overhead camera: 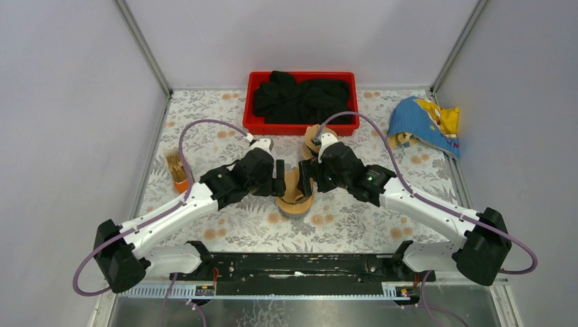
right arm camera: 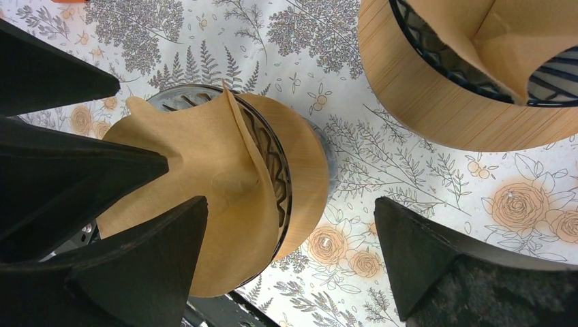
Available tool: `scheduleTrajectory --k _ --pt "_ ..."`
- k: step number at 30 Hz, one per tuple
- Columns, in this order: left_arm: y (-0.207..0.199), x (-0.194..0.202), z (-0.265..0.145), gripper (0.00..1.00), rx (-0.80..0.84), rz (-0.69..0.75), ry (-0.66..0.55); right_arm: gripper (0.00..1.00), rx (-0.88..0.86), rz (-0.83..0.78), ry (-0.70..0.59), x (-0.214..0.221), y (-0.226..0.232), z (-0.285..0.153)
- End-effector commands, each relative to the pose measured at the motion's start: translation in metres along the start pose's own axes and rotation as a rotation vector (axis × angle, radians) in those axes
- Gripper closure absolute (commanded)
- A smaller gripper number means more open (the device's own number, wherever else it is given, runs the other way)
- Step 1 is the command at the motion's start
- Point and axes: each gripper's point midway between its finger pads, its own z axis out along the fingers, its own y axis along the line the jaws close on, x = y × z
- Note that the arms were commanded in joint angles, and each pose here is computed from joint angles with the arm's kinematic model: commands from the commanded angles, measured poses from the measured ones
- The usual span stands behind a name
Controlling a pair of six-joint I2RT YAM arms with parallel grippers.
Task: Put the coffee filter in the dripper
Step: Place the coffee filter in the coffee dripper.
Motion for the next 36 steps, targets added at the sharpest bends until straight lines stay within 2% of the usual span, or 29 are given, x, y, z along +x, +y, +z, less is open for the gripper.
scheduleTrajectory --k 1,10,24,36 --pt "-0.013 -0.026 -0.016 0.15 0.066 -0.016 -0.095 0.01 -0.046 0.007 -0.096 -0.031 0.014 -0.014" --pt "-0.017 -0.035 -0.019 0.12 0.087 -0.024 -0.130 0.01 -0.088 0.005 -0.088 -0.030 0.022 -0.016" --pt "-0.003 -0.043 0.009 0.12 -0.002 -0.028 -0.108 0.01 -0.119 -0.037 0.099 0.016 0.020 -0.008" --pt "0.006 -0.039 0.020 0.14 -0.036 -0.041 -0.082 0.01 -0.125 -0.079 0.161 0.035 0.014 -0.012"
